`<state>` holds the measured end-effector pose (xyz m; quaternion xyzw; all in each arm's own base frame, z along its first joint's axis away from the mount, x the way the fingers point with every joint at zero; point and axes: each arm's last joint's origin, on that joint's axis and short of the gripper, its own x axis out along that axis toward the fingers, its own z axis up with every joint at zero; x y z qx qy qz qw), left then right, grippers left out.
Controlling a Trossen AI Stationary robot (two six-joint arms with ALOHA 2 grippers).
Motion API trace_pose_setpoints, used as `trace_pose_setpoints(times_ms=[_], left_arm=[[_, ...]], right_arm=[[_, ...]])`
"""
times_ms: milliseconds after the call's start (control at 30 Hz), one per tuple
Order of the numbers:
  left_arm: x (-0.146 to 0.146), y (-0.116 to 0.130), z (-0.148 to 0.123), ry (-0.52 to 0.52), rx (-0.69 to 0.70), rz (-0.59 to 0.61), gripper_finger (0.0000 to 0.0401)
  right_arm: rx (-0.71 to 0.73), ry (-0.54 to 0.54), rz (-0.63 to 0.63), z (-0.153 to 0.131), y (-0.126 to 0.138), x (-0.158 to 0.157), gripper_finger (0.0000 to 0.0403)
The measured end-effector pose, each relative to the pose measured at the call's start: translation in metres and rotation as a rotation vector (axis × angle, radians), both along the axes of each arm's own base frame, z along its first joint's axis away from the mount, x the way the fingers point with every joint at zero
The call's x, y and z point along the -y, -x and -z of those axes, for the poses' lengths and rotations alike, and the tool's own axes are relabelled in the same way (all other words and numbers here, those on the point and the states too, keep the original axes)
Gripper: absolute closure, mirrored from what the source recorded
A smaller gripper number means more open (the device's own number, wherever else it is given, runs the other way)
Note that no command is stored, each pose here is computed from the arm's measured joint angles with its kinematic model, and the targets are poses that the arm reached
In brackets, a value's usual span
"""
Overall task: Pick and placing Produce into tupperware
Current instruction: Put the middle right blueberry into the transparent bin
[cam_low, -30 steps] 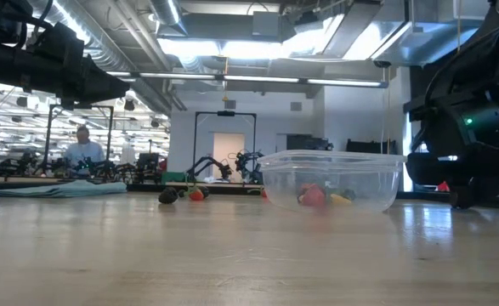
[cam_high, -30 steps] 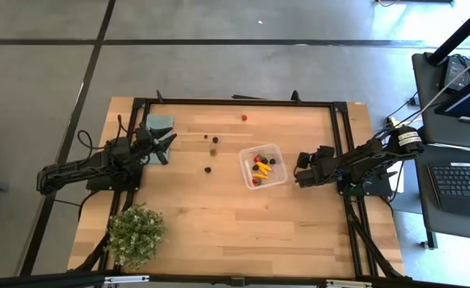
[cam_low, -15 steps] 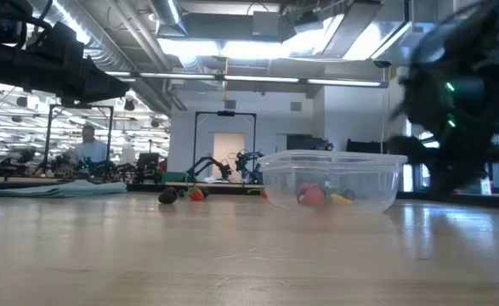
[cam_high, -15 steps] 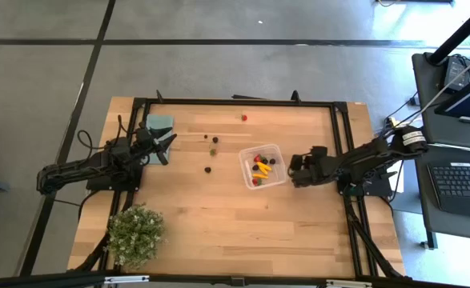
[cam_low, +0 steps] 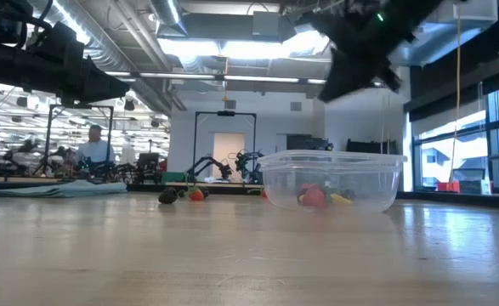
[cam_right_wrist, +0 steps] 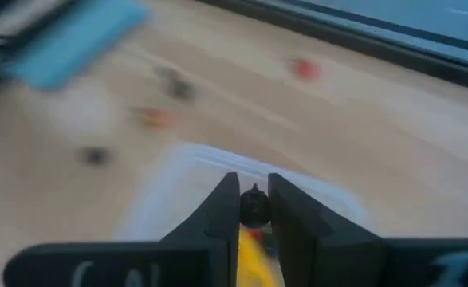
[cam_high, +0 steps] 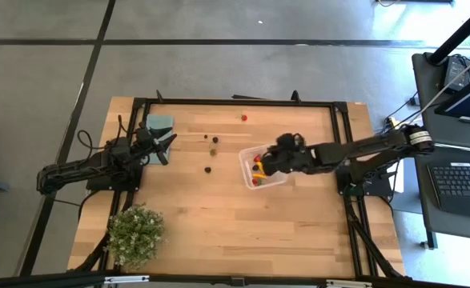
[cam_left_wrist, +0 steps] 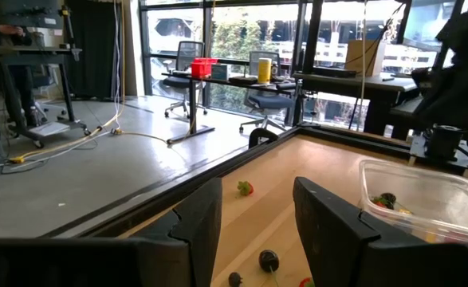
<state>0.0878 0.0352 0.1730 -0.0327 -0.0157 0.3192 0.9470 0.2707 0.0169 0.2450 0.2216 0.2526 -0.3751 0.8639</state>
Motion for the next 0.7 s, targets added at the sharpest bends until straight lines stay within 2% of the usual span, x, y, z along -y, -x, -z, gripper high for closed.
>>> trace_pose_setpoints(times_ms=[67, 167, 367, 600, 700], left_arm=[[0.000, 0.000, 0.000, 0.000, 0.001, 0.000, 0.0252], [0.000, 0.000, 0.000, 0.000, 0.001, 0.000, 0.0252], [0.000, 0.000, 0.000, 0.001, 0.001, 0.000, 0.0252], [0.000, 0.000, 0.000, 0.024, 0.019, 0.002, 0.0252], [0.000, 0.000, 0.000, 0.028, 0.022, 0.009, 0.0252]], right_arm=[[0.001, -0.006, -0.069, -0.005, -0.008, -0.001, 0.0345], [-0.045, -0.053, -0.111, 0.003, -0.017, 0.001, 0.0346], [-0.137, -0.197, -0.153, 0.032, -0.032, 0.009, 0.0346], [-0.177, -0.271, -0.161, 0.049, -0.040, 0.019, 0.0345], [-0.190, -0.278, -0.159, 0.053, -0.041, 0.022, 0.0333]])
